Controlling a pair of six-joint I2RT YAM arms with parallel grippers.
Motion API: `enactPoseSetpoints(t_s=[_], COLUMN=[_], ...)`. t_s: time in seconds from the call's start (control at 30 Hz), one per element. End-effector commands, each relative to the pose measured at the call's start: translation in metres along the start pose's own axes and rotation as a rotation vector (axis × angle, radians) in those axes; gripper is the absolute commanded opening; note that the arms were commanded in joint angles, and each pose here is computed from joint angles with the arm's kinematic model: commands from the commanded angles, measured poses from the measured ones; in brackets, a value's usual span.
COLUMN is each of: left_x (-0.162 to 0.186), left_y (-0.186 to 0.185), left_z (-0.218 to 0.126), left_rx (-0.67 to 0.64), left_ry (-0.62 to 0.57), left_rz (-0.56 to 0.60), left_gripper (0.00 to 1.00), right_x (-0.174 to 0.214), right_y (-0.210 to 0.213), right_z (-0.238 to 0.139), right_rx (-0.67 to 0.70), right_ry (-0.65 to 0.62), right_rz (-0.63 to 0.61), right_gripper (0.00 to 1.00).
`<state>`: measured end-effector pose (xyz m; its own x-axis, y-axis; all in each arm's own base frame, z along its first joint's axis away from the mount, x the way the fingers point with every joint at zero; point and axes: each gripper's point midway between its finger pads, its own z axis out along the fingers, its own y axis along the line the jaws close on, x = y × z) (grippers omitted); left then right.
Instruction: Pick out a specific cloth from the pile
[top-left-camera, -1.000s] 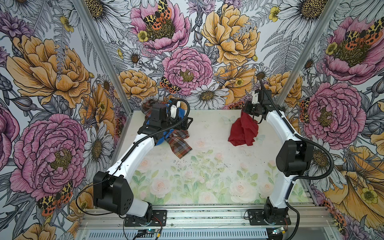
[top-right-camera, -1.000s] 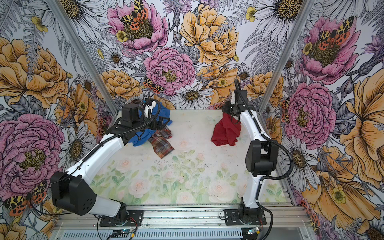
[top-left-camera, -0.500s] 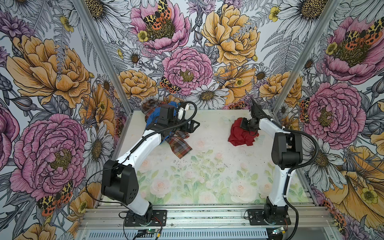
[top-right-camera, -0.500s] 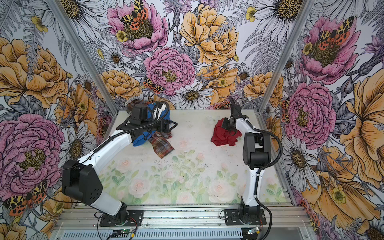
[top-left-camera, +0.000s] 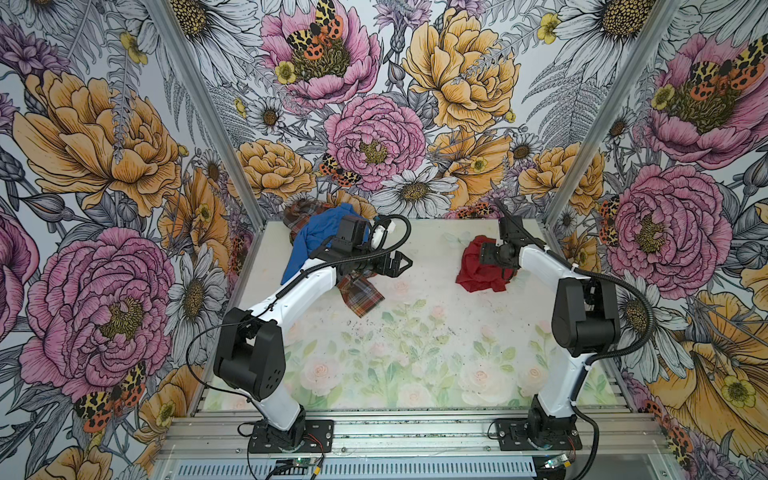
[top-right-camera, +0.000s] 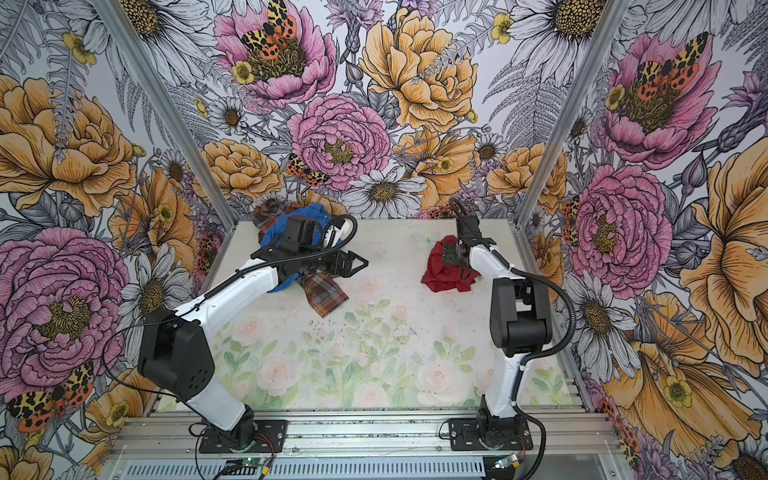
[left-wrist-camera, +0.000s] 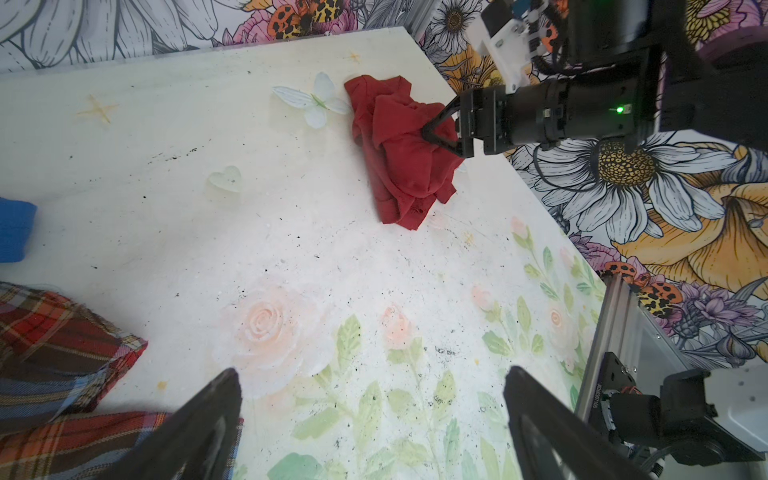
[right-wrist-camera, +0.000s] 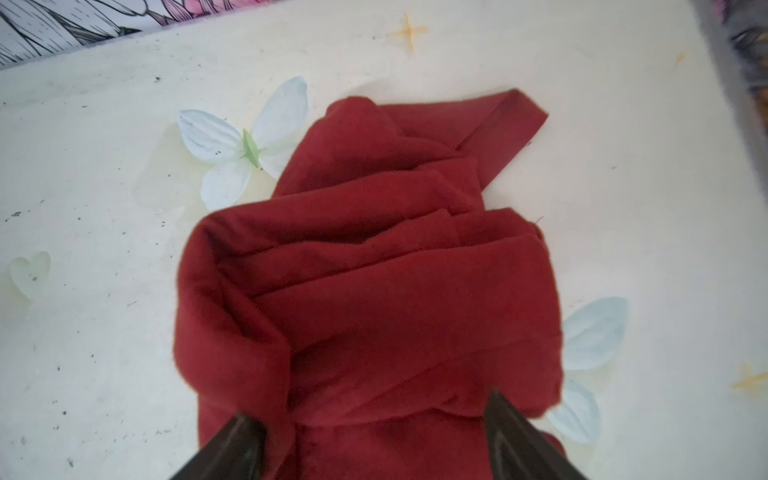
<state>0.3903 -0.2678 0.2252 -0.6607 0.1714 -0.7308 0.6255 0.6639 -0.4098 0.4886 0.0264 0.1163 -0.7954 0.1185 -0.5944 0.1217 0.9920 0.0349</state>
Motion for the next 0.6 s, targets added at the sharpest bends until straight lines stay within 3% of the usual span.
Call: enactPoseSetpoints(t_s=[0.0,0.27,0.57], left_x=[-0.017,-0.017,-0.020], left_y=[-0.013,-0.022,-0.025], left_z=[-0.011,-0.015,-0.018], left_rx=[0.026,0.025,0.031], left_ry=[-0.041,-0.050,-0.058], left_rz=[0.042,0.074,0.074], left_gripper=[0.99,0.99,0.99], right_x=[-0.007,0.029,0.046], right_y=[0.012,0.063,0.052], right_z=[-0.027,-0.018,0.006], right_rx=[0.114,0.237,0.394], right_ry=[-0.077,-0.074,0.000], right_rz=[-0.192,-0.617,-0.730], right_gripper=[0.83,0.84,0.83])
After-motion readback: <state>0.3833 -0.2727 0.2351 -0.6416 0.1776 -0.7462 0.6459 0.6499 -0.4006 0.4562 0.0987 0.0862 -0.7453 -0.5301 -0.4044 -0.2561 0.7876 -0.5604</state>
